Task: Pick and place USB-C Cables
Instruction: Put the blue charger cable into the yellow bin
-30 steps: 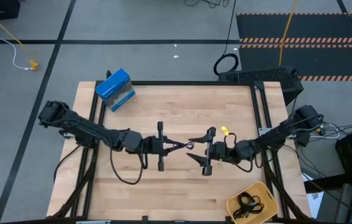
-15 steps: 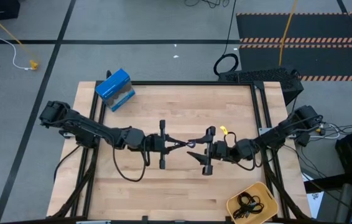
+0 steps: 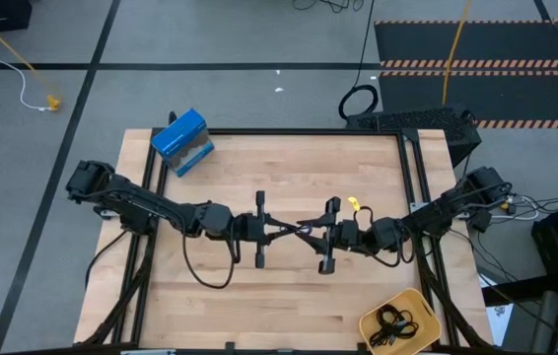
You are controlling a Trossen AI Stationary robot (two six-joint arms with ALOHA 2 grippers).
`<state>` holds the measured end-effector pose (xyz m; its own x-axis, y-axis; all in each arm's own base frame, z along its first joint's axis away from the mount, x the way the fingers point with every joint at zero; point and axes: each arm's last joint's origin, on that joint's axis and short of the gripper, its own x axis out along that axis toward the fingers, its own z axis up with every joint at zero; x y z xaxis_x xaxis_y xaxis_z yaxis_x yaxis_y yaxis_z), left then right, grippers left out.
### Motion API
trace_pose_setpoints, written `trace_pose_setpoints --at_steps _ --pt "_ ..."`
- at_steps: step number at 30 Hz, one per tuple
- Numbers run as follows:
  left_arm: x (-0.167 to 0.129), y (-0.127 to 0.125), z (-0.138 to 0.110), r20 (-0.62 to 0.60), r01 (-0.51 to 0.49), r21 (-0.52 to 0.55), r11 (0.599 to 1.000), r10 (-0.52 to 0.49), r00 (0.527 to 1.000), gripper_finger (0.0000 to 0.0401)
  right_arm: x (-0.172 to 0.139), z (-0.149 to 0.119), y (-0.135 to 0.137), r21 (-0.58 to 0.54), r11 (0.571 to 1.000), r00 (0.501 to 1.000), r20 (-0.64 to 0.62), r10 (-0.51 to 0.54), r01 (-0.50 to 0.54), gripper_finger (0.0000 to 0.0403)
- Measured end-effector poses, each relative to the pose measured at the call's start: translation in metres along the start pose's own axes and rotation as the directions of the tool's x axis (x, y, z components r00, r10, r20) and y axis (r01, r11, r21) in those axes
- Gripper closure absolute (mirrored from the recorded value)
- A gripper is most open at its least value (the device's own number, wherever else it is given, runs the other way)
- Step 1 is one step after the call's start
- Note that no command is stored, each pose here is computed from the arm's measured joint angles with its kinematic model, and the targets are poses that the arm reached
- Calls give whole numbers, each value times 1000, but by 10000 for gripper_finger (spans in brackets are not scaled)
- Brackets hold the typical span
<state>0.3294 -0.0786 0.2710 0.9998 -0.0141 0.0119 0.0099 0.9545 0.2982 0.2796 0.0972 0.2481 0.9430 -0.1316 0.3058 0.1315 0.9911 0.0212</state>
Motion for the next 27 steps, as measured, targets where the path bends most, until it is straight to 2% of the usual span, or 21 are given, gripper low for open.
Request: trace_pose_setpoints --at_steps 15,27 --pt "0 -1 -2 -17 17 -24 1000 -17 1000 363 0 -3 0 -19 1000 1000 -30 1 -1 373" --pt "-3 -4 -1 -45 34 -79 996 -38 998 251 -1 -7 2 -10 1000 996 -84 12 -13 382"
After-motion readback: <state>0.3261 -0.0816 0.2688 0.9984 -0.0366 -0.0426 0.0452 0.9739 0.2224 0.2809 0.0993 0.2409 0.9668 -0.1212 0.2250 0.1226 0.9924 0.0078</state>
